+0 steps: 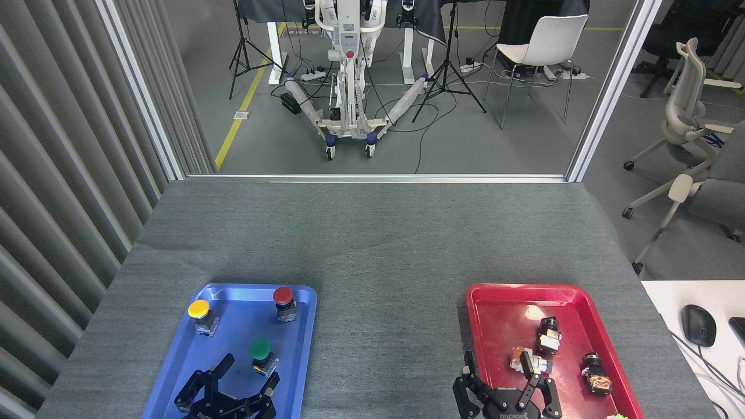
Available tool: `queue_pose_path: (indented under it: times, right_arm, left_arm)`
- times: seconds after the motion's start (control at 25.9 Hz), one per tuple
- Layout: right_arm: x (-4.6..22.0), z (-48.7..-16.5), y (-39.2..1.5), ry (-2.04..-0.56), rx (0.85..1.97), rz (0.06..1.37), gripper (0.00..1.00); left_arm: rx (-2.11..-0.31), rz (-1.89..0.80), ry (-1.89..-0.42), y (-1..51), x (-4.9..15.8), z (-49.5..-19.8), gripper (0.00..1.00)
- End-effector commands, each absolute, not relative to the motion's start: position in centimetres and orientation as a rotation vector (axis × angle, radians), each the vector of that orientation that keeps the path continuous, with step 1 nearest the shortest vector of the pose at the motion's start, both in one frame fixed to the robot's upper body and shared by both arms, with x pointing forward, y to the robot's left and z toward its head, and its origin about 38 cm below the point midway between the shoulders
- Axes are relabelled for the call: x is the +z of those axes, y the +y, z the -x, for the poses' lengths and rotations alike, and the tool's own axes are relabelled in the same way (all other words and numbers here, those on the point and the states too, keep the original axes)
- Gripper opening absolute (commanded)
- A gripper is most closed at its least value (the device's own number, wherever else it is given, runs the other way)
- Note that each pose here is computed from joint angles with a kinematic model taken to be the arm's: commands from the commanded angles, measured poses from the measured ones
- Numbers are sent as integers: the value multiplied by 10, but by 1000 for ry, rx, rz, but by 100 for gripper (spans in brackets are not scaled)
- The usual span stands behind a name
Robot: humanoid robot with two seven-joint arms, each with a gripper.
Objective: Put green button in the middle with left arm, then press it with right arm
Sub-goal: 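Reach into the blue tray and grasp the green button with the left hand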
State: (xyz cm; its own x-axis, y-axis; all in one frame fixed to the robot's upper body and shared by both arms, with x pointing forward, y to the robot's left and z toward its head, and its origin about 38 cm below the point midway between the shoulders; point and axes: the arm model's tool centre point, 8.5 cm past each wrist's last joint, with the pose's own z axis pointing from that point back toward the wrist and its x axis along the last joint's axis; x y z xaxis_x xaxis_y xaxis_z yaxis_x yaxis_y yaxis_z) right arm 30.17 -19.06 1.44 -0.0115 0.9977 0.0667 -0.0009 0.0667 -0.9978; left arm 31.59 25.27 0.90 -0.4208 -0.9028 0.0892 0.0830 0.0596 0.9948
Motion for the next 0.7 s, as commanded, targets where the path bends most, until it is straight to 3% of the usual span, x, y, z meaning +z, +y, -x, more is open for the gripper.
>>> queue_pose_path:
  times: [0.0, 0.27, 0.66]
  right_arm:
    - [14, -301, -189, -1249, 1164, 1151, 100]
    - [15, -302, -188, -1251, 1161, 1148, 100]
    - [15, -302, -187, -1252, 1161, 1147, 100]
  left_arm:
    - [-1515, -810, -1468, 249, -9, -328, 100]
    - [-1512, -774, -1384, 258, -31, -350, 100]
    - [-1489, -760, -1394, 247, -34, -363, 97]
